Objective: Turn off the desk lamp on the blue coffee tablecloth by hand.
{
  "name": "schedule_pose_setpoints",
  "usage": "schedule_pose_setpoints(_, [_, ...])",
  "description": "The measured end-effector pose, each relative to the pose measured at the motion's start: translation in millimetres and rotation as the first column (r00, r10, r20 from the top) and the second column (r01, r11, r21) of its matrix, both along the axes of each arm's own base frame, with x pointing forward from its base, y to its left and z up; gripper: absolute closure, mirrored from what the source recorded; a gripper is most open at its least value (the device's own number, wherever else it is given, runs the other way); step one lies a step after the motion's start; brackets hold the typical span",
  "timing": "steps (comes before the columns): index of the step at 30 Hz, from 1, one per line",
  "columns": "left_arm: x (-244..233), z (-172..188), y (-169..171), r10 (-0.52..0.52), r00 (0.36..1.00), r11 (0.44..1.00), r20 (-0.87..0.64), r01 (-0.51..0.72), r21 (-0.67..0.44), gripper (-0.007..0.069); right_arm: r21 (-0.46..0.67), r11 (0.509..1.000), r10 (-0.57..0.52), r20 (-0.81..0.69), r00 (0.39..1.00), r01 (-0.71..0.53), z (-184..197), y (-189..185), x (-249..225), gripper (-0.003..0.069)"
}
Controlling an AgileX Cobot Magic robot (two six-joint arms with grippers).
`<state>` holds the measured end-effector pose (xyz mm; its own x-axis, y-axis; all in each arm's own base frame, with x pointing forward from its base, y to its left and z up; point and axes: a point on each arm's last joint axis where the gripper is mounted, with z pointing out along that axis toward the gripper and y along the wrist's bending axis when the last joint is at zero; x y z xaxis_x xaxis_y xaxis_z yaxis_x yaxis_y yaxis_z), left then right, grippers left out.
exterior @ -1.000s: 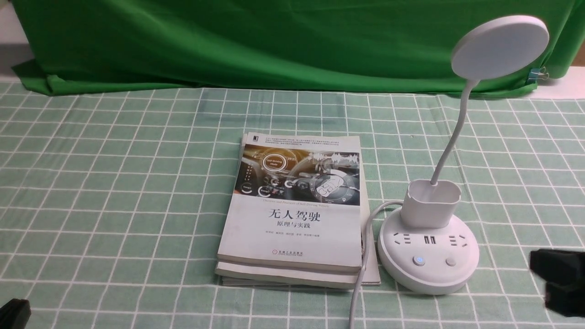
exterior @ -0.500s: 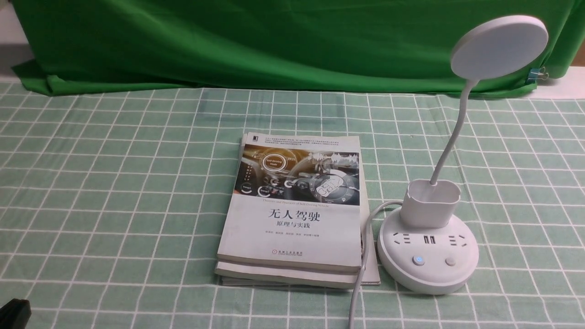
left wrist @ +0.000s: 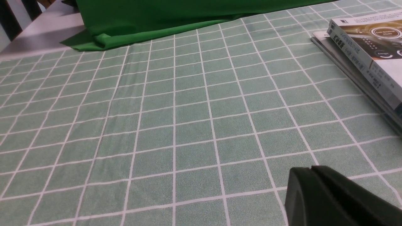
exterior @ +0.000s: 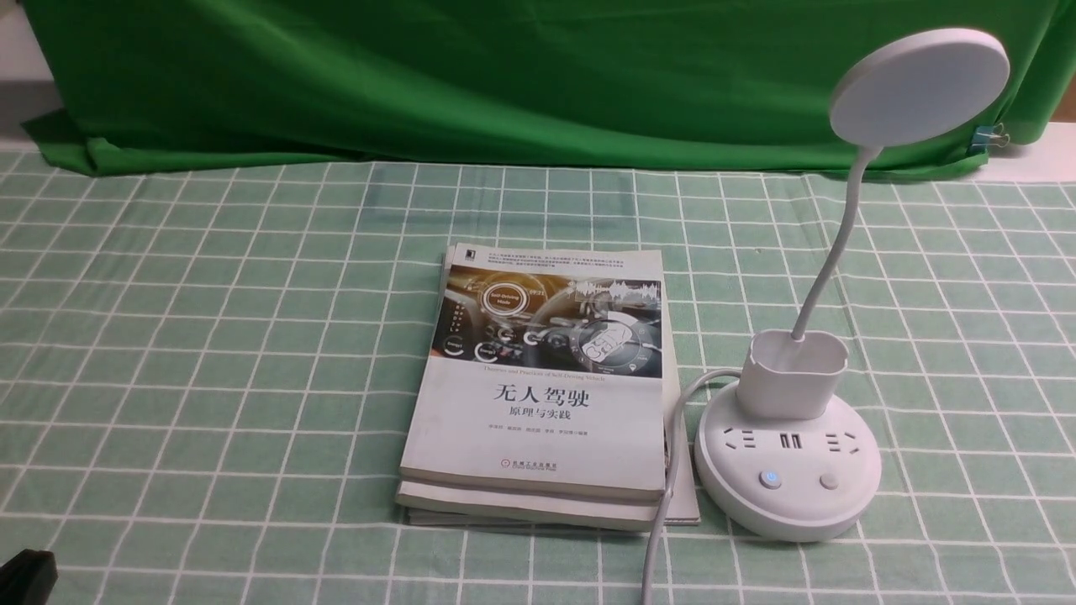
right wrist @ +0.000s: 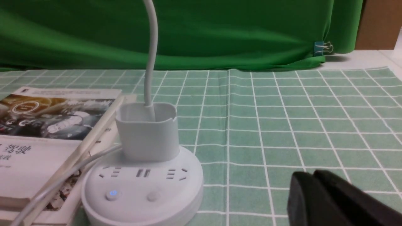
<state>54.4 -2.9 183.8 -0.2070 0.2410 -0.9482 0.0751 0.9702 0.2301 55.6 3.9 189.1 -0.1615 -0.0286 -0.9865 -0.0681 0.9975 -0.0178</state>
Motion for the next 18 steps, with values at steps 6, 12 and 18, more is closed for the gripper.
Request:
schedule_pose_setpoints(6, [0.0, 0.0, 0.0, 0.0, 1.0, 1.0, 0.0, 0.0, 0.0, 0.0625, 0.0, 1.0, 0.0, 0.0, 1.0, 0.0, 0.0, 0.0, 0.0, 0.0612])
schedule_pose_setpoints(12, [0.0, 0.0, 0.0, 0.0, 1.0, 1.0, 0.0, 0.0, 0.0, 0.0625, 0.0, 1.0, 0.0, 0.0, 1.0, 0.0, 0.0, 0.0, 0.0, 0.0597])
schedule_pose_setpoints(18, [0.0, 0.0, 0.0, 0.0, 1.0, 1.0, 0.0, 0.0, 0.0, 0.0625, 0.0, 1.0, 0.0, 0.0, 1.0, 0.0, 0.0, 0.0, 0.0, 0.0584])
